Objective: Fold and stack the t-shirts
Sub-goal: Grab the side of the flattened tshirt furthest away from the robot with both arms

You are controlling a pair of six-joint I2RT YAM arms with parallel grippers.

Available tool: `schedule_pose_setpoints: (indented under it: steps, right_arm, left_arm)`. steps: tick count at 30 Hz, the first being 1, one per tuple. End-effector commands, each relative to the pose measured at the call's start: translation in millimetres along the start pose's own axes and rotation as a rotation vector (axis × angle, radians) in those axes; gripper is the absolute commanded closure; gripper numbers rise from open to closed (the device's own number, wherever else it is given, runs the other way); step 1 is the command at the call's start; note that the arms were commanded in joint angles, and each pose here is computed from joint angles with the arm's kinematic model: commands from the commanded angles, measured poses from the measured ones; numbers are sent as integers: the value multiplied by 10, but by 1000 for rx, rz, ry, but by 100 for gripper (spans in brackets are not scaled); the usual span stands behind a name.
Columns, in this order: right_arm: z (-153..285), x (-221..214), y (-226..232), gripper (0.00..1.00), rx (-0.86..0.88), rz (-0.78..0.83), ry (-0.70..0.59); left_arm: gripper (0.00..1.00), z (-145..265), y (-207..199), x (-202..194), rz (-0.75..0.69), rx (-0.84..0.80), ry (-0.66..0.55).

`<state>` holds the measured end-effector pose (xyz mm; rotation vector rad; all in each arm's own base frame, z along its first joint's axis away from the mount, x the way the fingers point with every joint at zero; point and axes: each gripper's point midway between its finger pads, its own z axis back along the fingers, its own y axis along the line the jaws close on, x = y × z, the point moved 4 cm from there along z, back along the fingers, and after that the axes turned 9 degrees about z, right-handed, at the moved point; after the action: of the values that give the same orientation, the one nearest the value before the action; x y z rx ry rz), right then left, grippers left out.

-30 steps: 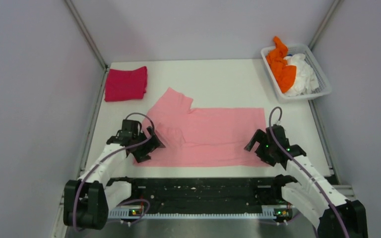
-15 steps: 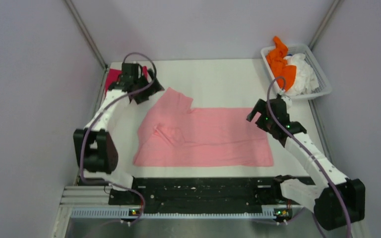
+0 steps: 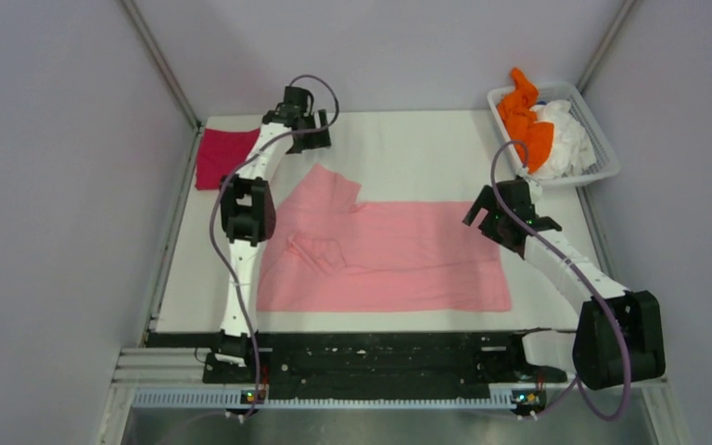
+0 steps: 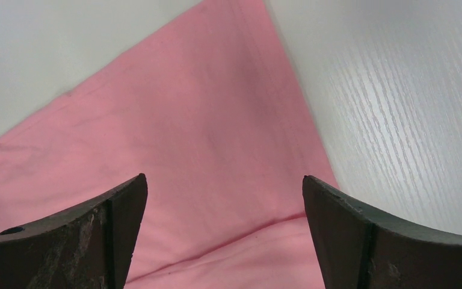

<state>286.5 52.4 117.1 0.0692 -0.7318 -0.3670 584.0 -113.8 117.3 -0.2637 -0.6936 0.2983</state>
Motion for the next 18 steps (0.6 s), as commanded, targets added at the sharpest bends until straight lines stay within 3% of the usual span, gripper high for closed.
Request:
schedule_pose_setpoints:
  steps: [1, 6, 11, 14, 18]
  right_arm:
    - [42, 186, 42, 1, 30, -6, -73]
    - [70, 214, 3, 1, 18, -10, -94]
    - [41, 260, -50, 1, -23, -13, -113]
    - [-55, 299, -65, 1, -52, -23, -118]
    - [-278, 453, -109, 1, -134, -45, -120]
  left_arm:
    - [14, -90, -87, -106, -144, 90, -38]
    - [35, -251, 51, -396, -159, 207, 28]
    - [47, -286, 198, -530, -140, 293, 63]
    - [52, -302, 194, -624, -138, 273, 106]
    - [70, -291, 171, -809, -143, 254, 176]
